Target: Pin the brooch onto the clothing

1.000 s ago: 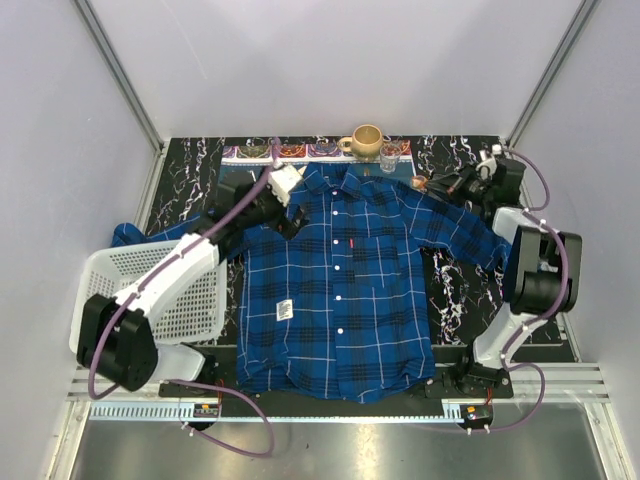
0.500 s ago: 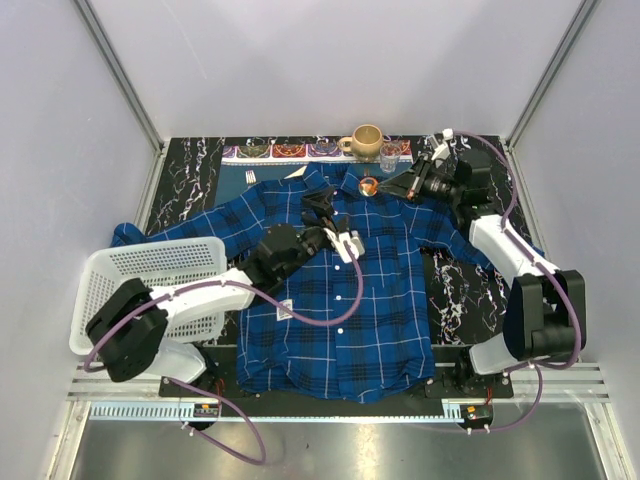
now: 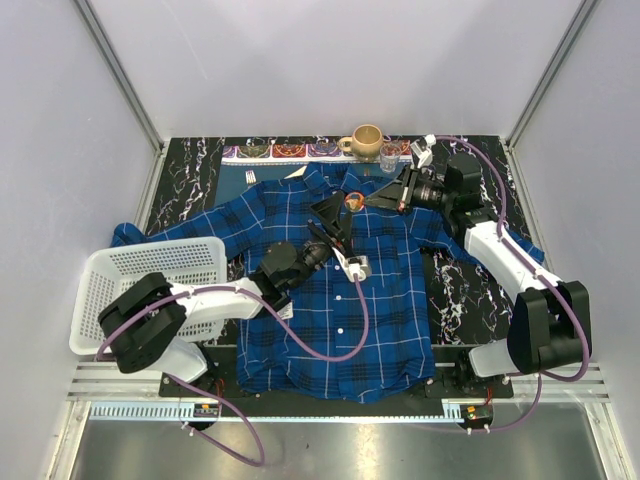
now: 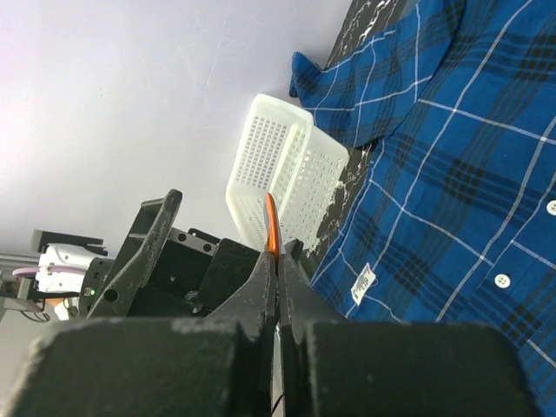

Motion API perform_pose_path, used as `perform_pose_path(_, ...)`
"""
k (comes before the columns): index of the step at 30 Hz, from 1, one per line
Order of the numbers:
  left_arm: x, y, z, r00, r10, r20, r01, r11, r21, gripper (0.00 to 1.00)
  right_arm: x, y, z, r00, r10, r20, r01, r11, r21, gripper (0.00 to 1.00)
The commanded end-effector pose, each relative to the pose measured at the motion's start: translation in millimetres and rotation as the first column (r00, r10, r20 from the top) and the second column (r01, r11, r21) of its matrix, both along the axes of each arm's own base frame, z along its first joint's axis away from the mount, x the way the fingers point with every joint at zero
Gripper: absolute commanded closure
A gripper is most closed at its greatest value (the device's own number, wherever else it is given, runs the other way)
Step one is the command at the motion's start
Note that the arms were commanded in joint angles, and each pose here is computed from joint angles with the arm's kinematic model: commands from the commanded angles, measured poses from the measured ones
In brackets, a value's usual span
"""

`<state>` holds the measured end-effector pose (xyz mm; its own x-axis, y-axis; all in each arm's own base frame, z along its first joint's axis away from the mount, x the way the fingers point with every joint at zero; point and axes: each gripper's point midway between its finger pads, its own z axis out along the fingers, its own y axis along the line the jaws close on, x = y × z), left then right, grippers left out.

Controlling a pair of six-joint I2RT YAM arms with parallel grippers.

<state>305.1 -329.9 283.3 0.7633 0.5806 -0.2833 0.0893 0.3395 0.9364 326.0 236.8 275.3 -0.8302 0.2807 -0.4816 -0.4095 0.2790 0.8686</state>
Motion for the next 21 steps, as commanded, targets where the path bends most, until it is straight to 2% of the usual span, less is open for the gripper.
perform_pose_path(1, -10.0, -7.1, 27.8, 0.99, -0.025, 0.139, 0.03, 0.999, -0.037, 0.29, -18.2, 7.3, 18.1, 0.996, 0.074, 0.039, -0.075, 0.997, 0.022, 1.0)
perform_pose_path(5, -14.4, -12.9, 25.5, 0.986, -0.044, 0.163, 0.047, 0.999, -0.016, 0.36, -22.3, 8.6, 19.2, 0.995, 0.095, 0.041, -0.096, 0.995, 0.026, 1.0)
perform_pose_path(8, -17.5, -16.1, 24.1, 0.983, -0.054, 0.175, 0.056, 0.998, -0.007, 0.46, -25.3, 8.4, 17.9, 0.994, 0.103, 0.031, -0.104, 0.994, 0.028, 1.0)
perform_pose_path(9, -18.1, -16.1, 25.3, 0.982, -0.055, 0.182, 0.057, 0.998, -0.005, 0.58, -25.8, 8.4, 17.0, 0.994, 0.104, 0.026, -0.105, 0.994, 0.027, 1.0)
perform_pose_path(11, -20.1, -17.0, 24.7, 0.981, -0.062, 0.183, 0.063, 0.998, 0.002, 0.74, -26.8, 8.1, 19.0, 0.994, 0.105, 0.035, -0.106, 0.994, 0.026, 1.0)
perform_pose_path(12, -20.6, -17.4, 24.7, 0.981, -0.064, 0.183, 0.065, 0.998, 0.002, 0.87, -27.8, 8.6, 20.3, 0.993, 0.109, 0.041, -0.11, 0.994, 0.026, 1.0)
perform_pose_path(15, -22.1, -15.3, 30.1, 0.981, -0.06, 0.183, 0.065, 0.998, -0.02, 1.0, -28.7, 9.2, 25.4, 0.991, 0.119, 0.066, -0.121, 0.992, 0.023, 1.0)
perform_pose_path(16, -21.6, -12.5, 33.6, 0.984, -0.051, 0.173, 0.06, 0.997, -0.045, 1.0, -29.5, 9.3, 28.2, 0.989, 0.126, 0.077, -0.128, 0.992, 0.023, 1.0)
perform_pose_path(17, -21.3, -8.4, 40.4, 0.986, -0.04, 0.162, 0.053, 0.996, -0.075, 1.0, -32.2, 9.8, 37.4, 0.983, 0.148, 0.11, -0.151, 0.988, 0.025, 0.83)
perform_pose_path(18, -20.0, -4.7, 50.5, 0.989, -0.027, 0.145, 0.044, 0.992, -0.115, 1.0, -33.6, 10.2, 42.0, 0.977, 0.163, 0.134, -0.168, 0.986, 0.022, 0.71)
perform_pose_path(19, -13.5, -0.6, 44.8, 0.999, -0.013, 0.043, 0.02, 0.988, -0.152, 1.0, -34.3, 9.2, 48.7, 0.964, 0.179, 0.198, -0.184, 0.983, 0.005, 0.56)
perform_pose_path(20, -9.9, 3.5, 46.2, 1.0, -0.01, -0.018, 0.007, 0.984, -0.178, 1.0, -35.1, 7.8, 60.6, 0.951, 0.191, 0.242, -0.196, 0.981, -0.005, 0.37)
perform_pose_path(21, -13.3, 16.3, 79.2, 0.999, -0.022, -0.046, 0.009, 0.966, -0.26, 1.0, -34.1, 6.2, 65.8, 0.943, 0.187, 0.276, -0.189, 0.982, -0.019, 0.3)
